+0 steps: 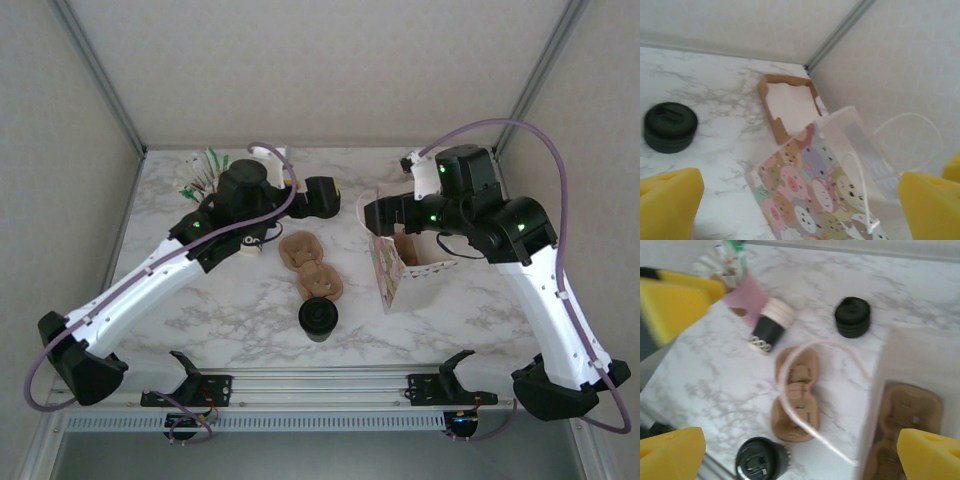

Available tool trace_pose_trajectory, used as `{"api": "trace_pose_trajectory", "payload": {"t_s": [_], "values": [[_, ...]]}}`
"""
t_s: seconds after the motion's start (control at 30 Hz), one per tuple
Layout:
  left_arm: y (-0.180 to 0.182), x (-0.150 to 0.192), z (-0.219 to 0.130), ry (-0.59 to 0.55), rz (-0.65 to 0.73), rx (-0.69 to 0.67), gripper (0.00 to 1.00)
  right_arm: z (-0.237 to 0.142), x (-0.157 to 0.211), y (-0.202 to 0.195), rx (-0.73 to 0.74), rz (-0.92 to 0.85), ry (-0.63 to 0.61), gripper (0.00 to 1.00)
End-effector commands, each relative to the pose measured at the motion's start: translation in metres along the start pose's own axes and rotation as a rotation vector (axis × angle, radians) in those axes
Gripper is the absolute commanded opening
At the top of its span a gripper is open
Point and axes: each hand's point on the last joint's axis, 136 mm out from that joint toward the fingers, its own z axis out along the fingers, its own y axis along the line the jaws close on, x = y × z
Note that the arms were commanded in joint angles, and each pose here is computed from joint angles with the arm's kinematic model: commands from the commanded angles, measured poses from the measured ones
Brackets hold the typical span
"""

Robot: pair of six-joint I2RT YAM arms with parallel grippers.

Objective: Pack the takeout coffee

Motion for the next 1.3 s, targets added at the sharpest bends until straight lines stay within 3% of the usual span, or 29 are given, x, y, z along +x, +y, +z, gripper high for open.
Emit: {"api": "trace_pose_trajectory", "payload": {"t_s": [0.0, 0.33, 0.57, 0.87, 1.27], "values": [[0.046, 0.004, -0.012, 0.007, -0.024, -0.138, 1.00, 0.002, -0.006, 0.032, -0.104, -0.081, 0.017, 0.97], [0.144, 0.029, -0.025, 0.044, -0.119, -0.392, 0.97, 0.043, -0.009, 0.106, -0.226, -0.257, 0.139, 0.95], [0.212, 0.059, -0.023, 0.081, -0.155, -0.618, 0.94, 0.084, -0.019, 0.149, -0.335, -0.198, 0.235, 0.85], [0.279, 0.084, -0.003, 0.093, -0.162, -0.790, 0.92, 0.147, -0.032, 0.123, -0.235, -0.058, 0.288, 0.72], [0.320, 0.106, 0.047, 0.207, -0.117, -0.820, 0.91, 0.190, -0.004, 0.091, -0.140, -0.006, 0.409, 0.71]]}}
